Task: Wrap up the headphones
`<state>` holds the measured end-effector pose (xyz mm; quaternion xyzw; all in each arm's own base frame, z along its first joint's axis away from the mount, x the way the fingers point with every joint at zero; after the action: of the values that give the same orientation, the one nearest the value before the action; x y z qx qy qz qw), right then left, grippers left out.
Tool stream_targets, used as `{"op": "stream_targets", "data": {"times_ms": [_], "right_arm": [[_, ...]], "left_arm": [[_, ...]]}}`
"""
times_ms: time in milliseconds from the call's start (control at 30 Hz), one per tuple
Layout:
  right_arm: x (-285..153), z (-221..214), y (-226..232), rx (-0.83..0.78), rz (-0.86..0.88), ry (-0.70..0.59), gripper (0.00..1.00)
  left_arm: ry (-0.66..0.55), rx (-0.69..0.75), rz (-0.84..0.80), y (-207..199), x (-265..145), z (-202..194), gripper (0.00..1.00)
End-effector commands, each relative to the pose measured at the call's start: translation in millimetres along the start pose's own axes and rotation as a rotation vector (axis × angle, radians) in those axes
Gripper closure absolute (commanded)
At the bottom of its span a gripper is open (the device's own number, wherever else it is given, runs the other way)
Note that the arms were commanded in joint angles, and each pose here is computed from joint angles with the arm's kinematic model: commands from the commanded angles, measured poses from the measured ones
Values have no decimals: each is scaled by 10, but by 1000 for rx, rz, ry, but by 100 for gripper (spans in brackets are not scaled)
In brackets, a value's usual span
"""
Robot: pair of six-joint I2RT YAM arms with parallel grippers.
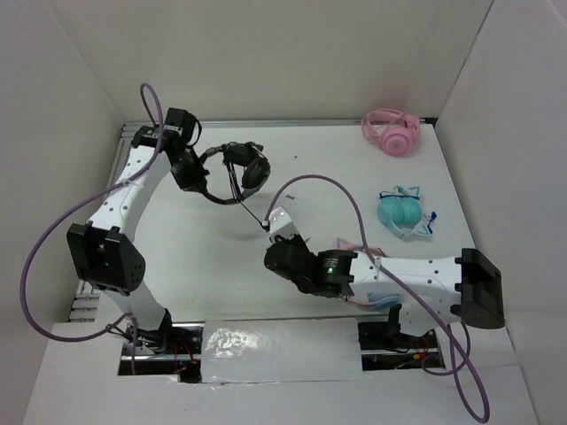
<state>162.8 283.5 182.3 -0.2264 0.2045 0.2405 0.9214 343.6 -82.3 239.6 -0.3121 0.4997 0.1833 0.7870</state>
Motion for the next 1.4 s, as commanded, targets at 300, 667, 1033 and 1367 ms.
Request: {"op": "stream_targets", "data": {"times_ms": [300, 667, 1033, 1367], "right_arm": [[-187, 543, -869, -357, -233, -19, 100], [-671, 664, -579, -306, 84, -243, 100], [-755, 1190, -604, -617, -16, -276, 100], [-500, 1502, -1110, -731, -20, -307, 100]], "left_arm": [[-194, -98, 232, 51, 580, 170, 100], [-346, -120, -3, -336, 71, 1006, 100], [-205, 10, 90, -275, 702, 571, 100], [-237, 471, -147, -344, 513, -472, 100]]}}
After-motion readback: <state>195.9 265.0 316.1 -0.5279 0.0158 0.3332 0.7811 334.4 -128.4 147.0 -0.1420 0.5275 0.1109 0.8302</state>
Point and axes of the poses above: each gripper's point midway between its finger pads, its own x axis out along the fingers, its own y axis along the line the jaws close on, z = x × y, the point moved 4 cm from there along -x, back along the fingers, and after that the axes turned 11 degrees about -x, right-handed, at the moved point
